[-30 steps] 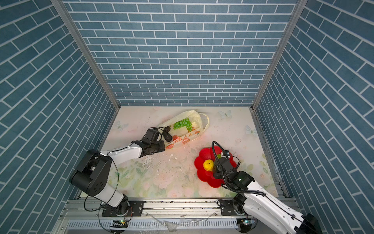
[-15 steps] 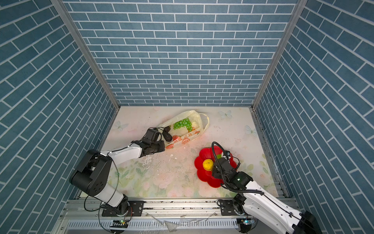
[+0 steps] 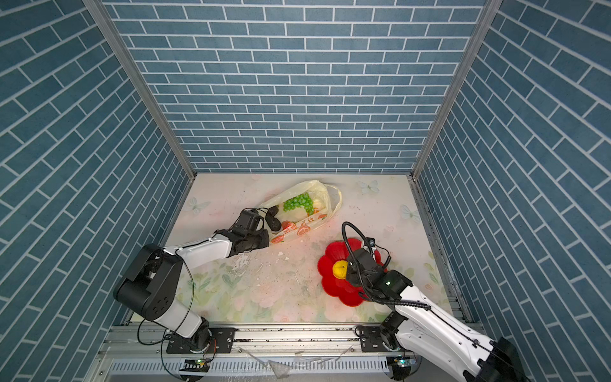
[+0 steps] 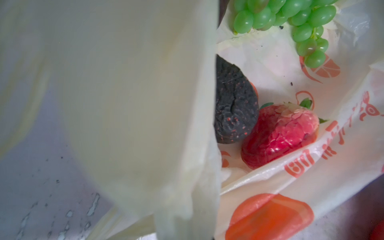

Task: Take fruits out of the plastic bag
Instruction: Place the fruit on the plate.

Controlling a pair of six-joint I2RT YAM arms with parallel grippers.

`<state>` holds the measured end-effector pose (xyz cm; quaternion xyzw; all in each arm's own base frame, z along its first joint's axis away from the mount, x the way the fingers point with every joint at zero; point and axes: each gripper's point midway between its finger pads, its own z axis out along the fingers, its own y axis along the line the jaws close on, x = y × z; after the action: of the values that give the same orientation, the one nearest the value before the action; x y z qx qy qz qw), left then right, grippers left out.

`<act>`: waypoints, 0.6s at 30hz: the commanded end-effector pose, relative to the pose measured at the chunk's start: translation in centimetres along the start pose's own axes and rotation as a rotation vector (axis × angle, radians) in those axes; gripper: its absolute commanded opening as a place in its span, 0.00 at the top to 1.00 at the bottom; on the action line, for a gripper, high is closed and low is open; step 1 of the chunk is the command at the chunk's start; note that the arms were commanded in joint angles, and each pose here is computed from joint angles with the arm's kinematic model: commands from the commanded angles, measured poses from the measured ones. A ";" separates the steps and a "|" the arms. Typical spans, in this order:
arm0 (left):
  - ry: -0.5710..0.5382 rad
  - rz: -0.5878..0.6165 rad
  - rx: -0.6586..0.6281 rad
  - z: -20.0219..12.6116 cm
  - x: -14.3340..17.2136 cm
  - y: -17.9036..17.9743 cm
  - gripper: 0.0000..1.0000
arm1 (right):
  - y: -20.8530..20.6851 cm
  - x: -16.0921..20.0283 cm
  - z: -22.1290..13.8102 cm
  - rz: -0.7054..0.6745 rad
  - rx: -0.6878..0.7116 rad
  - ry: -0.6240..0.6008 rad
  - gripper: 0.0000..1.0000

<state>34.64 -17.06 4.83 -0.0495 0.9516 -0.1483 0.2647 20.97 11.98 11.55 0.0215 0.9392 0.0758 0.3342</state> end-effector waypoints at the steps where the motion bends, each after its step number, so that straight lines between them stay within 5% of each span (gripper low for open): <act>1: 0.008 0.002 0.012 -0.7 0.0 -0.5 0.74 | 1.5 -3.9 -1.3 -0.092 0.026 -0.049 0.30; 18: -0.079 -0.054 -0.034 -6.5 -3.4 1.5 0.28 | 17.4 -14.2 6.3 -0.193 -0.284 0.033 0.30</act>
<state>33.91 -15.12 10.93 -0.0714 0.9366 -0.1575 0.3046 34.28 25.92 16.32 -0.0935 0.9363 0.1266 0.3139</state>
